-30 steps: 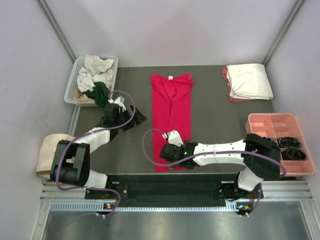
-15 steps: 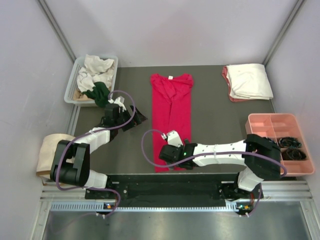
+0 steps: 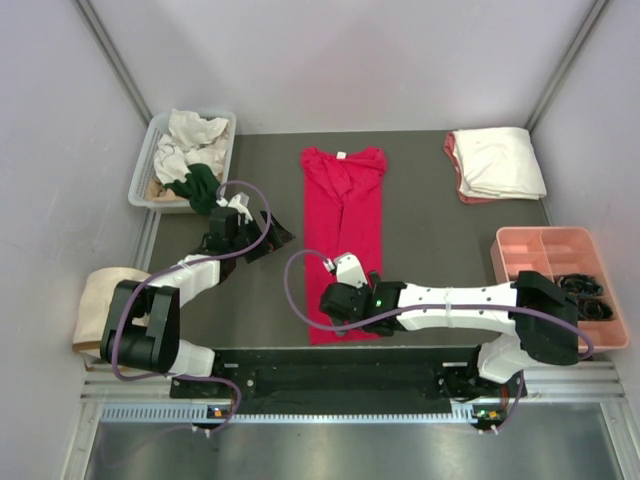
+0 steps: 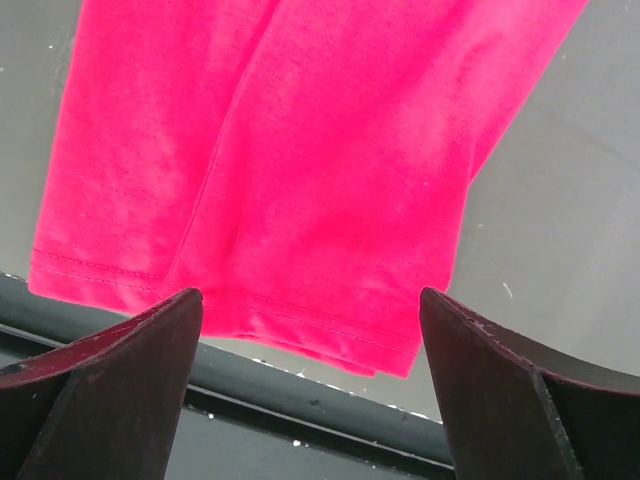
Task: Fold and stack the t-shirts
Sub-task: Grab the bottom of the folded rectangular tshirt with both arms
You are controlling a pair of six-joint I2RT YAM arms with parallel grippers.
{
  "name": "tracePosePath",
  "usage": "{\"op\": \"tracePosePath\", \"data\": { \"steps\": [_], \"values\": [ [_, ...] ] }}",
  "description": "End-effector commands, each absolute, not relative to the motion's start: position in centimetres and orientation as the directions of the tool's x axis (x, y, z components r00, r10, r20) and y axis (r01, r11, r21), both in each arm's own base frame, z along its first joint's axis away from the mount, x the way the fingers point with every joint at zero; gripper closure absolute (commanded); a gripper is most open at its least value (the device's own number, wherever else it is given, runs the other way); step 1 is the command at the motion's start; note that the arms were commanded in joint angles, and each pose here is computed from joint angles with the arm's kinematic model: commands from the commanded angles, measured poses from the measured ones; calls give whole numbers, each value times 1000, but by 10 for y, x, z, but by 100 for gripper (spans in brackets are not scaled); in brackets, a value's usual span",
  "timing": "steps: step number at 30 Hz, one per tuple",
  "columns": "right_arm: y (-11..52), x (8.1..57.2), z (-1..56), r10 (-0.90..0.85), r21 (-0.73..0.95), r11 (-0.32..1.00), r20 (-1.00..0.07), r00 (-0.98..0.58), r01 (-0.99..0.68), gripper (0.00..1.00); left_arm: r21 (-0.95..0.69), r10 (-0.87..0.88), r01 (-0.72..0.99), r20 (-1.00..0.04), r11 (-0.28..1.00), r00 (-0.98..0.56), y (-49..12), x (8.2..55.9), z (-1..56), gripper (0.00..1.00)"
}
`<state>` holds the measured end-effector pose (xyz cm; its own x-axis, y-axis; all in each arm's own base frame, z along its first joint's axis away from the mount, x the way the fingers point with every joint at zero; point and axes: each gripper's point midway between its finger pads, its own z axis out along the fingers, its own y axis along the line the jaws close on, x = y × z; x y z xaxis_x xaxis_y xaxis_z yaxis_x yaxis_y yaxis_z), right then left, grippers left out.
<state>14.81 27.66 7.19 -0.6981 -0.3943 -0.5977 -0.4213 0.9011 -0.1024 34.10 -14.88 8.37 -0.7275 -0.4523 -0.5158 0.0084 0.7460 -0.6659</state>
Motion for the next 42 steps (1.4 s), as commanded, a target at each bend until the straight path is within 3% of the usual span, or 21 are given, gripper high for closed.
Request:
{"op": "tracePosePath", "data": {
  "steps": [1,15,32,42],
  "values": [
    [287,148,85,-381,-79,898,-631,-676,-432,11,-680,-454,49,-540,732,-708,-154,348,95,1],
    [297,143,71,-387,-50,889,-611,-691,-454,11,-675,-451,44,-539,737,-711,-153,347,91,1],
    [300,110,-6,-439,-29,873,-481,-759,-487,11,-669,-446,16,-513,743,-734,-150,333,73,1],
    [305,121,45,-413,-21,874,-558,-720,-485,10,-674,-451,26,-522,738,-724,-151,340,81,1]
  ]
}}
